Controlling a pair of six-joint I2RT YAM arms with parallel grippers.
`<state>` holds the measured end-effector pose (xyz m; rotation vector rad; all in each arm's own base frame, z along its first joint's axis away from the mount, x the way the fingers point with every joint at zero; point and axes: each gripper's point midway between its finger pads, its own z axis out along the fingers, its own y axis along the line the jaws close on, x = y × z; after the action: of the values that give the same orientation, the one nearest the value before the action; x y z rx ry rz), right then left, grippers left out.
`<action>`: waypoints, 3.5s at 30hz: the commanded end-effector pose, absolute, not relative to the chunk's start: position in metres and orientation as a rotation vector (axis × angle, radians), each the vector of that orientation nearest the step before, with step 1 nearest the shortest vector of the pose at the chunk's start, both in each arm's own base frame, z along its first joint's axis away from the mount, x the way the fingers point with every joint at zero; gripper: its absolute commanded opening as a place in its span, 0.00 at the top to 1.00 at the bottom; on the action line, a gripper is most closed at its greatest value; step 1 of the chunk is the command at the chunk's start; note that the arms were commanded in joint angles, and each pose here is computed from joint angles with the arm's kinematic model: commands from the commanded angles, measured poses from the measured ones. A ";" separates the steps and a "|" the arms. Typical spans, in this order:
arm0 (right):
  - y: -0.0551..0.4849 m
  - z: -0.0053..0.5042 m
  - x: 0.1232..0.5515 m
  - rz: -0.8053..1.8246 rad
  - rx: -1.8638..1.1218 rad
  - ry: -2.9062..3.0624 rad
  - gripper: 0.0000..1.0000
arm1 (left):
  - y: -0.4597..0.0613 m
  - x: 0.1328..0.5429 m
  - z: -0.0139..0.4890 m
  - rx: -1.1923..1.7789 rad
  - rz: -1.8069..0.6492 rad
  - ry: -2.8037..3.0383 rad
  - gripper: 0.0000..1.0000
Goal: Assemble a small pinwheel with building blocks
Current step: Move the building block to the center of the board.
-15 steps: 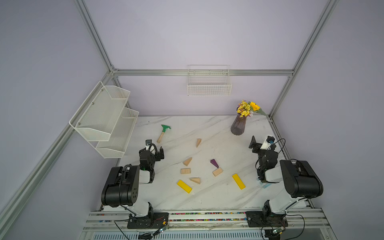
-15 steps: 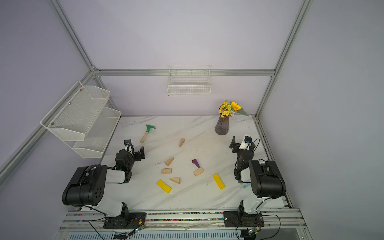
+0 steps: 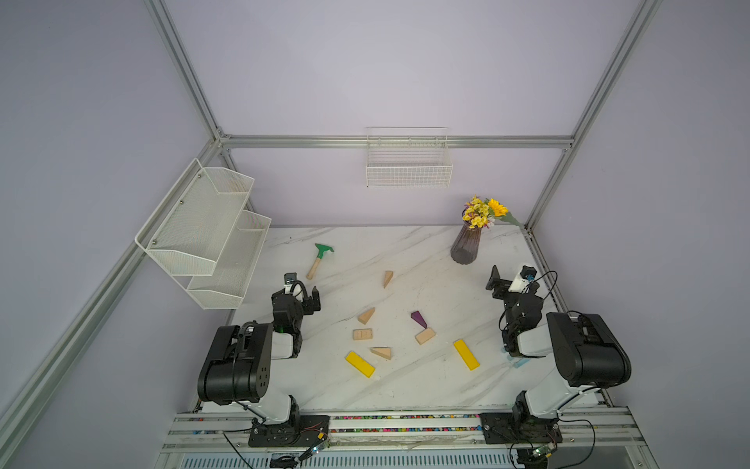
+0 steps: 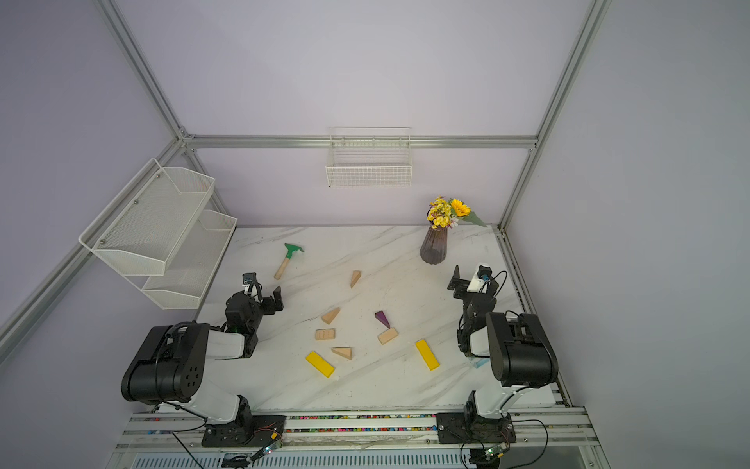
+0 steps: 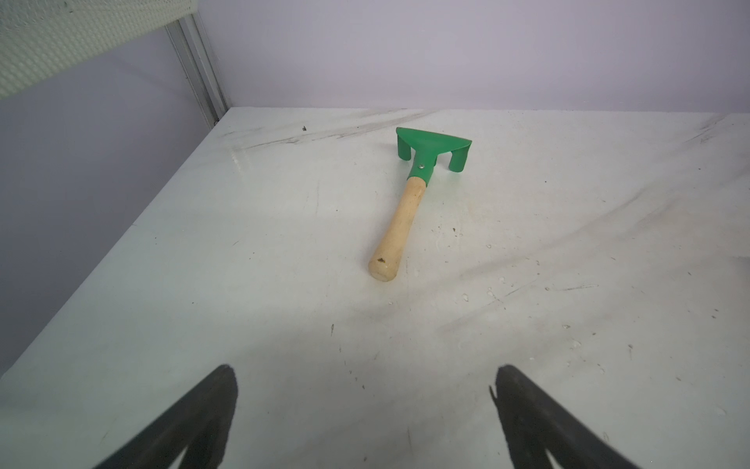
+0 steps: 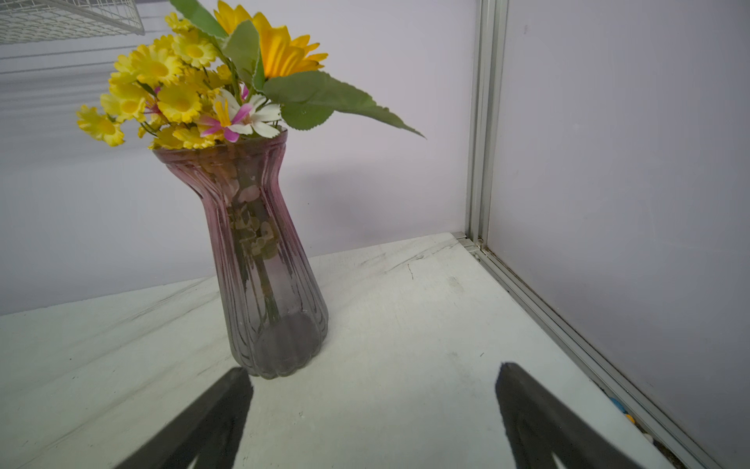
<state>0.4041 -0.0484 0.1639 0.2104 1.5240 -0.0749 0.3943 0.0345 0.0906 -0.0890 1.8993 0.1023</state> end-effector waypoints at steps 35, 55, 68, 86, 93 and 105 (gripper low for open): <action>0.248 0.082 0.308 0.466 -0.427 2.353 0.09 | 0.012 0.330 0.156 -0.338 -0.179 2.095 0.00; 0.229 0.028 0.267 0.380 -0.411 2.630 0.18 | 0.000 0.321 0.139 -0.403 -0.293 2.150 0.00; 0.226 0.005 0.245 0.282 -0.415 2.729 0.37 | -0.002 0.322 0.126 -0.428 -0.316 2.185 0.00; 0.233 0.013 0.239 0.279 -0.444 2.742 0.26 | -0.005 0.326 0.117 -0.444 -0.340 2.209 0.00; 0.234 -0.001 0.234 0.186 -0.480 2.767 0.44 | -0.004 0.326 0.114 -0.453 -0.332 2.218 0.00; 0.275 0.001 0.285 0.282 -0.353 2.733 0.53 | -0.004 0.329 0.111 -0.464 -0.343 2.233 0.00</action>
<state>0.2876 0.2839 0.0279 -0.4050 2.6405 0.3217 0.3226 -0.0029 0.1016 -0.4553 2.2700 -0.3180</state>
